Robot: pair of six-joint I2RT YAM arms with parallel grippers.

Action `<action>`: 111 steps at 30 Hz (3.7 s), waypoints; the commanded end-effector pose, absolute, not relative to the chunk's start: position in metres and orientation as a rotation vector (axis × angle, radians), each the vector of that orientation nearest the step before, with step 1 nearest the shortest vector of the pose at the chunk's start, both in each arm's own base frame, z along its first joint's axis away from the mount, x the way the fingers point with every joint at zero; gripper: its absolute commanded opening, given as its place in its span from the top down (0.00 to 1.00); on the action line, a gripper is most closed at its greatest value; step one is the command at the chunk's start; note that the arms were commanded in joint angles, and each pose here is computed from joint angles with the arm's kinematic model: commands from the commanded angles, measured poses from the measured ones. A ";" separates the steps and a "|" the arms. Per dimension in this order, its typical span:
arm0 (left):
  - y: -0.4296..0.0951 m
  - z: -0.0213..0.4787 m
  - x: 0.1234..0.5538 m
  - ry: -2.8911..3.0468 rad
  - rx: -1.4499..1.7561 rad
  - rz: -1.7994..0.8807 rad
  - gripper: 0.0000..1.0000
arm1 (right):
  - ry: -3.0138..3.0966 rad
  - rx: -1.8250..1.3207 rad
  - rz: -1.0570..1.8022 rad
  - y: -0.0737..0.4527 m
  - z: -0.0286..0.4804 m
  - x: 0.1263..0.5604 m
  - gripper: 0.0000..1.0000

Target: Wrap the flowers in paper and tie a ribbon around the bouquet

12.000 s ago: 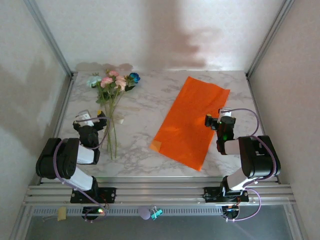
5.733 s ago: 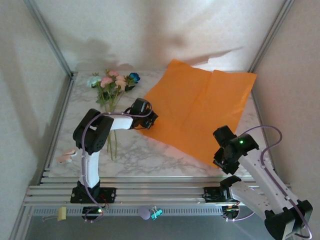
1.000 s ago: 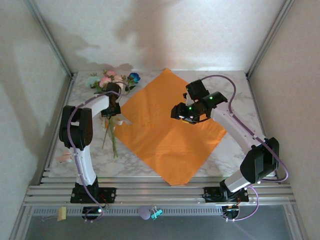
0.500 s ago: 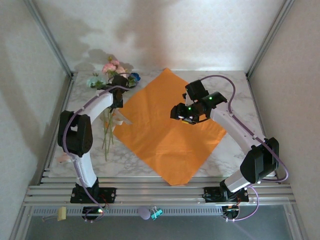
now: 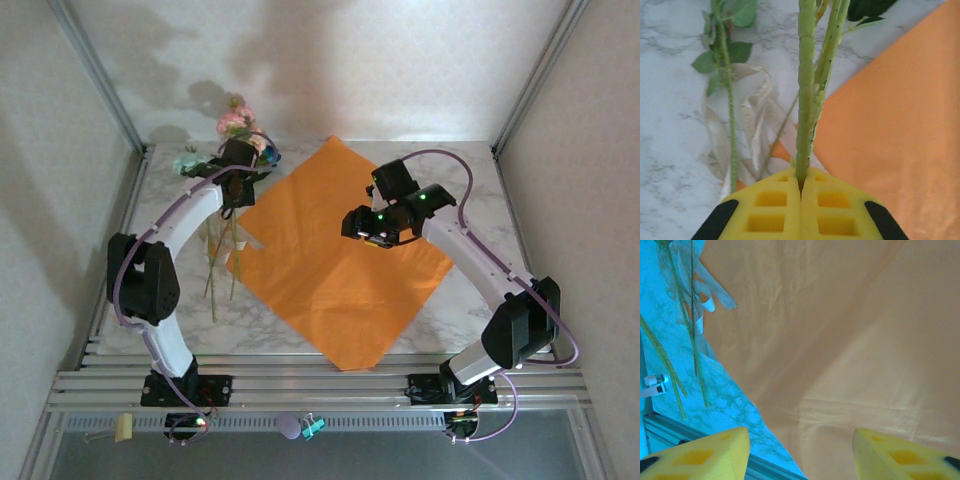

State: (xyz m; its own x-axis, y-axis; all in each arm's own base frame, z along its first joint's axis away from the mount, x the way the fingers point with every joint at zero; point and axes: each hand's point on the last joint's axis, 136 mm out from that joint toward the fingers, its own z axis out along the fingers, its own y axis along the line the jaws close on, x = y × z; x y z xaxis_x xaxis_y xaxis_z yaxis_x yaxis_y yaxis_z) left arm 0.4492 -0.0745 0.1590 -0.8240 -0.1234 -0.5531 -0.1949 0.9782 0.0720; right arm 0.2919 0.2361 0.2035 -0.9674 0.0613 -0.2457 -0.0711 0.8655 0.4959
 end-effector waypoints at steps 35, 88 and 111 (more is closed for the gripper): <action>-0.333 0.157 0.456 2.470 0.130 -0.652 1.00 | 2.728 0.168 0.622 0.155 0.214 0.266 0.43; -0.283 0.035 0.458 2.722 0.021 -0.385 0.48 | 2.965 0.018 0.349 0.212 0.056 0.410 0.47; -0.327 0.107 0.477 2.562 -0.150 -0.736 1.00 | 2.856 -0.235 0.250 0.225 0.092 0.436 1.00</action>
